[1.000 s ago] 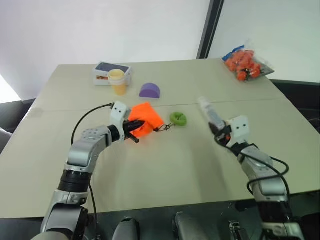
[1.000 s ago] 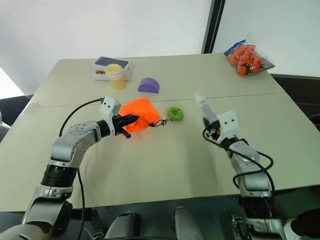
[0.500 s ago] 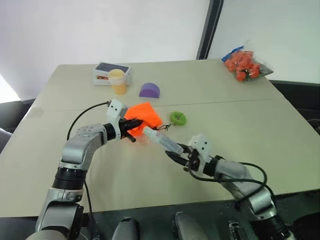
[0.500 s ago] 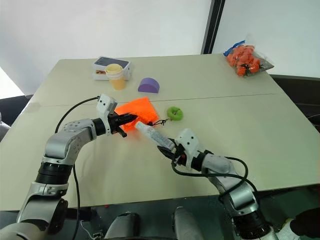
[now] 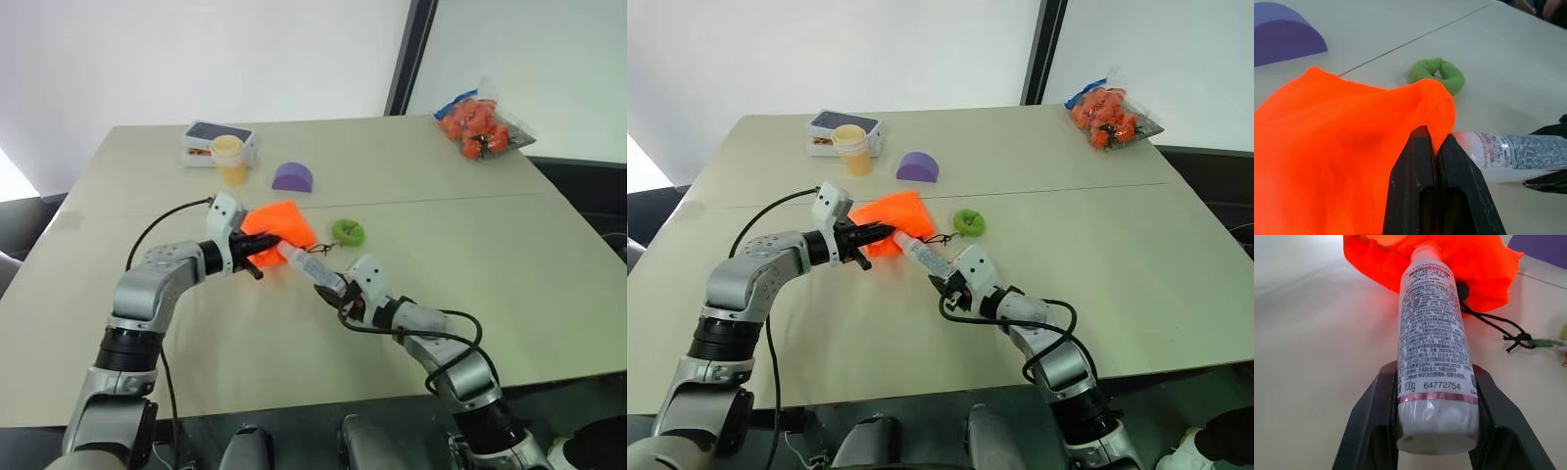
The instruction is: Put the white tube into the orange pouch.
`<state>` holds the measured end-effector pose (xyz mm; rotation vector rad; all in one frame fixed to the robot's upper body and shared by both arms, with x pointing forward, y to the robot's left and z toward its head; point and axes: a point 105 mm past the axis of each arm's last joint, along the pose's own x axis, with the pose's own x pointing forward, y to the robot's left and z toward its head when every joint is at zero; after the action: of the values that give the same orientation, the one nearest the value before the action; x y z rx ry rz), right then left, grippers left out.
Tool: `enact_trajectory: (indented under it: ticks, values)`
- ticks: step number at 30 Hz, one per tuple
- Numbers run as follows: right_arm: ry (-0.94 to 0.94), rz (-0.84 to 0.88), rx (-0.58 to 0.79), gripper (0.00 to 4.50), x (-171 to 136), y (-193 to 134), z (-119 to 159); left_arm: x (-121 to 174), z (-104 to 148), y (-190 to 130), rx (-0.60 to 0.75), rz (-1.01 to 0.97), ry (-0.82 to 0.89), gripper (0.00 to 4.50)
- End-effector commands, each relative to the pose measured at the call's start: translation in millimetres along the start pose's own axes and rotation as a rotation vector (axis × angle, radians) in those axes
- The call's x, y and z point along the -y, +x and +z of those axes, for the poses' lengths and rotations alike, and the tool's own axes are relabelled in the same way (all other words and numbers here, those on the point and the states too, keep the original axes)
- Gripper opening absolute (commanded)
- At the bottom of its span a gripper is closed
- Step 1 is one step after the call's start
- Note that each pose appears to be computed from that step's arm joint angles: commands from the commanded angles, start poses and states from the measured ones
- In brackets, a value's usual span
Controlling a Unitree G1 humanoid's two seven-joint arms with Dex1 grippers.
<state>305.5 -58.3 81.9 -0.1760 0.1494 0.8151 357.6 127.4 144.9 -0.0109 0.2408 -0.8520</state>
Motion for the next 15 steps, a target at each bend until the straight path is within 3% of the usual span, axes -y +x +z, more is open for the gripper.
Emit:
enact_trajectory:
  ticks: [1,15]
  values:
    - [-0.018,-0.009,0.062,1.12,-2,2,13,-5,13,-7,0.029,-0.036,-0.036,0.00]
    - [-0.046,0.076,0.057,1.12,-24,-5,10,-20,22,-8,0.011,-0.105,-0.164,0.00]
